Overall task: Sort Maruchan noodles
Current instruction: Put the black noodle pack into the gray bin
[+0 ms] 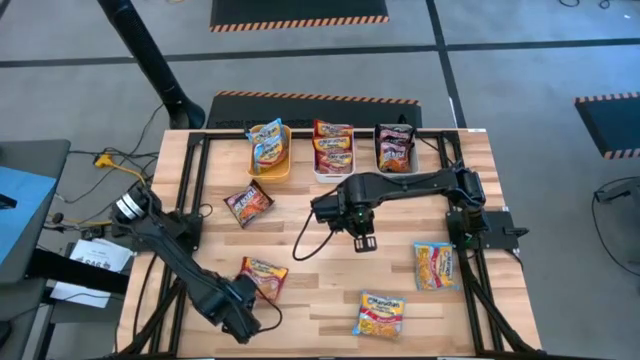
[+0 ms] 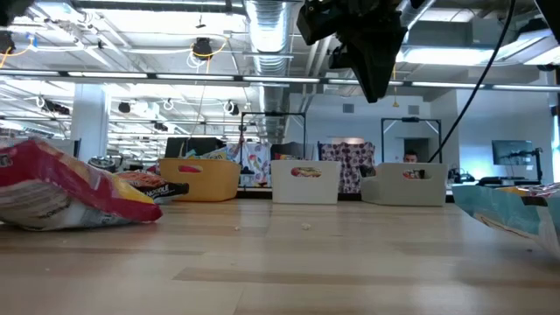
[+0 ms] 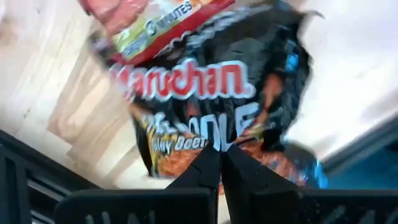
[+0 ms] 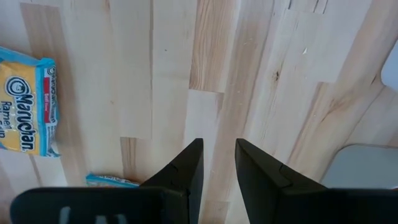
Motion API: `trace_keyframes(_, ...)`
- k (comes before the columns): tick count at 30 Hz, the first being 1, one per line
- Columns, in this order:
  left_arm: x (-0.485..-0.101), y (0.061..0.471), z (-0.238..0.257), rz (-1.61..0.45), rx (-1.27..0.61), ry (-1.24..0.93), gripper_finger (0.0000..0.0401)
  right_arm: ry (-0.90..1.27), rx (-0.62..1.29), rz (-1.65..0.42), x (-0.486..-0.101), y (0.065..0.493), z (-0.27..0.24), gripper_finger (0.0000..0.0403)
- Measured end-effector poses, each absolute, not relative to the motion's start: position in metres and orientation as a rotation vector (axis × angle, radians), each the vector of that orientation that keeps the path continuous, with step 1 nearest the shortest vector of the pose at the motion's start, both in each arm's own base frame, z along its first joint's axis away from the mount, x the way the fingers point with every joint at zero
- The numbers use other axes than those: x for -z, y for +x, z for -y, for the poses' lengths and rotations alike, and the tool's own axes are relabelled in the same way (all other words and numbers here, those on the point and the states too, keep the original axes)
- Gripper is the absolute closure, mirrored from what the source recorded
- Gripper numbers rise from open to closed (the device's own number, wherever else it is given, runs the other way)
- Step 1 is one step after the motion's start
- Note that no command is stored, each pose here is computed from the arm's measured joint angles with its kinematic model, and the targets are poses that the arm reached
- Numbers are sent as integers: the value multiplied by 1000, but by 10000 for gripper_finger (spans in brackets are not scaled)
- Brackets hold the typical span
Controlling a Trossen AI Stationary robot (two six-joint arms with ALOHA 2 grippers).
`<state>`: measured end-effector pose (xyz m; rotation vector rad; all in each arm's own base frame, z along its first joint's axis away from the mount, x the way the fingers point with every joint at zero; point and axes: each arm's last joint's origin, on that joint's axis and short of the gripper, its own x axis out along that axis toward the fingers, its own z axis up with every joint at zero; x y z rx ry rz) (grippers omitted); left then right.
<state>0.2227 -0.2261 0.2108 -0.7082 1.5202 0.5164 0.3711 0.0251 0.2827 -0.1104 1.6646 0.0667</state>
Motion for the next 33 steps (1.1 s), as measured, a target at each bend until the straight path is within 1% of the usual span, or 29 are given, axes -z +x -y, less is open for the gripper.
trace_keyframes(4,-229,218,221,-1494,-469,-749,399,-122,-79,-1664,-283,371,-25,285)
trace_keyframes(8,-247,212,215,-1452,-411,-764,400,-116,-74,-1636,-293,366,-23,285)
trace_keyframes(13,-270,204,202,-1316,-376,-744,400,-72,-32,-1563,-318,351,-19,285)
trace_keyframes(17,-283,200,186,-1226,-400,-698,401,-30,4,-1471,-345,333,-15,285)
trace_keyframes(23,-291,206,166,-1132,-426,-615,401,32,53,-1337,-379,307,-7,285)
trace_keyframes(33,-293,235,135,-1074,-390,-504,401,111,110,-1146,-420,266,1,285)
